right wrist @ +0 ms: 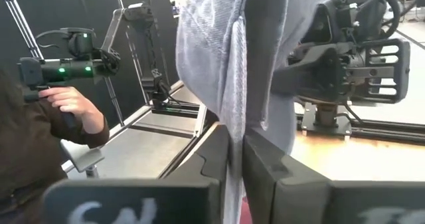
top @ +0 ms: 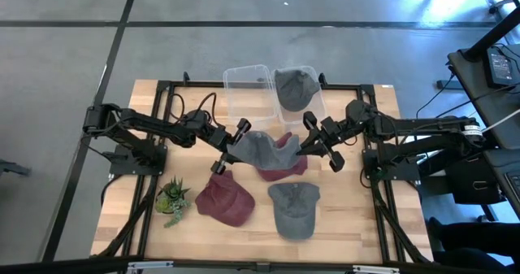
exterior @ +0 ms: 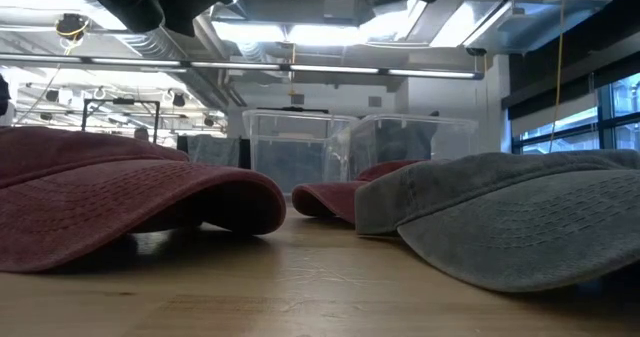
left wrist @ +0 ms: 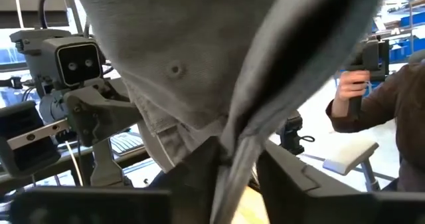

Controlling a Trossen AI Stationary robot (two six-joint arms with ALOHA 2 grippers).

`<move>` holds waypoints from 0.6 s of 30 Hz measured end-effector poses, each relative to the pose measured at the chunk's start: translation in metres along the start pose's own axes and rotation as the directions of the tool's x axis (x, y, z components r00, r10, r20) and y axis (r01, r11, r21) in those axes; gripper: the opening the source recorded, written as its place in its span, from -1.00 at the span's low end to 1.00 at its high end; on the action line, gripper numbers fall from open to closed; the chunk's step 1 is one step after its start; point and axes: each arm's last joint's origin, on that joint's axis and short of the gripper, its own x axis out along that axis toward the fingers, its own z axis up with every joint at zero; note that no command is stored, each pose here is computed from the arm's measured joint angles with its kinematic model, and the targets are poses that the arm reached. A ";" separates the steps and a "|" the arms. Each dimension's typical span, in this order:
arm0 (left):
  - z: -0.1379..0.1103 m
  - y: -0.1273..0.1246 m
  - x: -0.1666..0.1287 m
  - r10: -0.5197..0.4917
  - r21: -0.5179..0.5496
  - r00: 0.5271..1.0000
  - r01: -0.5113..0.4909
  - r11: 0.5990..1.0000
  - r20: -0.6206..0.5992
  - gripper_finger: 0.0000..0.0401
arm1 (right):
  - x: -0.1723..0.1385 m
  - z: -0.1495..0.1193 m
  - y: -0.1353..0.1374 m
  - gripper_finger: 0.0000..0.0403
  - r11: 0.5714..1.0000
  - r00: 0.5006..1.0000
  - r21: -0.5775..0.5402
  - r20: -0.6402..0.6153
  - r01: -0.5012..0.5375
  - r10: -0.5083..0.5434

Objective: Pick & Place hat
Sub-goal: Put the top black cap into the right transparent bin

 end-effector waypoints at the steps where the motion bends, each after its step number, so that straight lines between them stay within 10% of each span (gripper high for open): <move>1: 0.000 0.000 0.000 0.000 0.000 1.000 0.000 1.000 0.000 -0.65 | 0.000 0.000 0.000 -0.79 1.000 1.000 0.001 -0.002 0.002 -0.002; 11: -0.004 0.003 -0.002 -0.004 -0.019 0.999 0.003 1.000 -0.039 -0.89 | -0.009 -0.007 0.000 -0.41 0.999 0.995 0.027 -0.093 0.033 -0.031; 18: -0.015 0.002 -0.003 -0.006 -0.029 0.991 0.002 1.000 -0.136 -0.89 | -0.036 0.006 0.002 0.01 0.957 0.929 -0.105 -0.232 0.272 -0.289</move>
